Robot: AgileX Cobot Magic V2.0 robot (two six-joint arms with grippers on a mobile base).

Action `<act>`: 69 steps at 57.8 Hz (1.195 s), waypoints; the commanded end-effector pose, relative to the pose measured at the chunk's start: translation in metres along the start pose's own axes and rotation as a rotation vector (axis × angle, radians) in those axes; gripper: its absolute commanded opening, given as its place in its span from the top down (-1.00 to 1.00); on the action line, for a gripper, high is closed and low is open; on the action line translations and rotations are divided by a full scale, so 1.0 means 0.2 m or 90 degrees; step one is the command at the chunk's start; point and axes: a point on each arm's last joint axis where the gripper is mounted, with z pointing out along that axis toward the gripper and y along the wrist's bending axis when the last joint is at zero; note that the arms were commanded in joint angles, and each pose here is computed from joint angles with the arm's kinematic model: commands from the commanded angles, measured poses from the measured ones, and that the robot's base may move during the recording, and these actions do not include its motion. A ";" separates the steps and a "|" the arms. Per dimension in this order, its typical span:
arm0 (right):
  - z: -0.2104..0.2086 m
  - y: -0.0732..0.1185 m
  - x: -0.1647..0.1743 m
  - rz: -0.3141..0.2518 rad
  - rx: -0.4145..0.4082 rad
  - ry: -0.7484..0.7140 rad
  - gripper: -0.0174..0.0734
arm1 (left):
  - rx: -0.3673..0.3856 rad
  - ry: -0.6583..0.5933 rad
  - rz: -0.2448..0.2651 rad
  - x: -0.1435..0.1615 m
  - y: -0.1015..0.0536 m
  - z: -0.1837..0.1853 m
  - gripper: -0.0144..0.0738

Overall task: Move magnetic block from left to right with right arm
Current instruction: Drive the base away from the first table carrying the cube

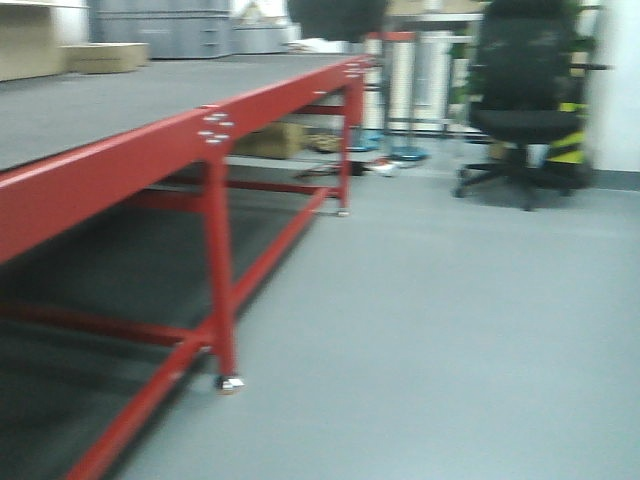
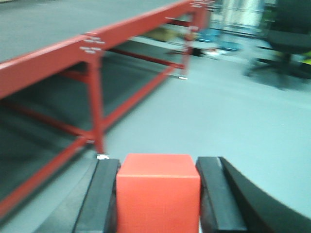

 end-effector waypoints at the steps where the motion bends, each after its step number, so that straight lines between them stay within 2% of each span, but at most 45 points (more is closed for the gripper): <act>1: -0.02 0.00 -0.09 -0.016 -0.004 -0.067 0.18 | 0.001 -0.056 -0.007 -0.03 0.00 -0.01 0.96; 69: -0.02 0.00 -0.09 -0.016 -0.004 -0.067 0.18 | 0.001 -0.056 -0.007 -0.03 0.00 -0.01 0.96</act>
